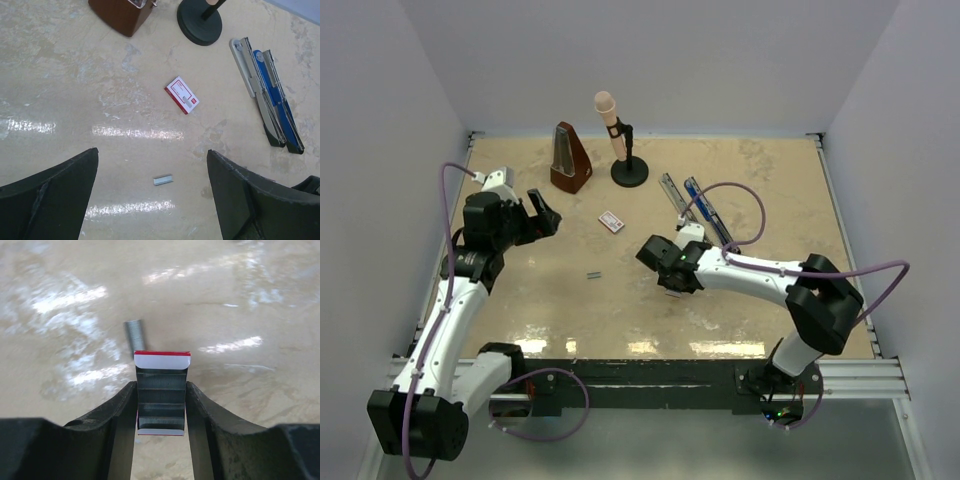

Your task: Unload the staples from the stapler

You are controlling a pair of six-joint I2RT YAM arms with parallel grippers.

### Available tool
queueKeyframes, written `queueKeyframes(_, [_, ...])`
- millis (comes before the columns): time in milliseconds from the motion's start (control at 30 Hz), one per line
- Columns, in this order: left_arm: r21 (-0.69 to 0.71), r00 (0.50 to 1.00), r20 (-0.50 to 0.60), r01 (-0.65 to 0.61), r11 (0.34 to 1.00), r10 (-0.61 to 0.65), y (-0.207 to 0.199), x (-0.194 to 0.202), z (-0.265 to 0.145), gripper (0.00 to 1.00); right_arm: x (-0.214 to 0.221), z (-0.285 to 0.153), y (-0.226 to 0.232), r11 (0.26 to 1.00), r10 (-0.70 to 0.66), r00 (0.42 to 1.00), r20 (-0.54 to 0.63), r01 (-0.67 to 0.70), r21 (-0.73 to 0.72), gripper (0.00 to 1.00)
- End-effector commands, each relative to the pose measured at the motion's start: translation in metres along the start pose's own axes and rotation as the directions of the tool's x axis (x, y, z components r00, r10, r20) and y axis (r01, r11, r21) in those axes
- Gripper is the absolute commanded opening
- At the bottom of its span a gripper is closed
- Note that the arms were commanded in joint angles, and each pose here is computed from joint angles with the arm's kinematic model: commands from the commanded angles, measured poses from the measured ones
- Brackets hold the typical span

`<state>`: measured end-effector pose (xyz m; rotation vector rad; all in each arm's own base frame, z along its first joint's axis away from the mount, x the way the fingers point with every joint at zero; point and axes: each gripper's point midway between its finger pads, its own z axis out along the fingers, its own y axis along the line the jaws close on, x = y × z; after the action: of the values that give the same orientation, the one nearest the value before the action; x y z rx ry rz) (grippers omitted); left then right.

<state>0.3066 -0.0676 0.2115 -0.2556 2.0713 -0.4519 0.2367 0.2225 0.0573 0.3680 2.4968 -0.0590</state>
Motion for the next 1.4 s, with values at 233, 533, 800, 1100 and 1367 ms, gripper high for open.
queueKeyframes(233, [-0.103, 0.99, -0.075, 0.108, 0.989, -0.116, 0.02, 0.02, 0.011, 0.93, -0.007, -0.02, 0.105, 0.783, -0.463, 0.855, 0.234, 0.519, -0.342, 0.46])
queueKeyframes(533, [-0.096, 0.977, -0.15, 0.141, 0.985, -0.155, 0.02, 0.036, 0.023, 0.91, 0.028, -0.022, 0.139, 0.446, -0.687, 0.646, 0.334, 0.737, -0.507, 0.47])
queueKeyframes(800, [-0.112, 0.975, -0.16, 0.137, 0.984, -0.154, 0.023, 0.038, 0.029, 0.91, 0.036, -0.013, 0.139, 0.352, -0.758, 0.55, 0.351, 0.798, -0.49, 0.49])
queueKeyframes(1100, [-0.059, 0.971, -0.201, 0.117, 0.991, -0.126, 0.019, 0.048, 0.037, 0.86, 0.011, -0.055, 0.141, 0.415, -0.646, 0.653, 0.396, 0.735, -0.536, 0.56])
queueKeyframes(1367, [0.0, 0.94, -0.329, 0.099, 0.995, -0.094, 0.003, 0.089, 0.051, 0.78, -0.017, -0.057, 0.116, 0.64, -0.456, 0.836, 0.306, 0.547, -0.54, 0.54])
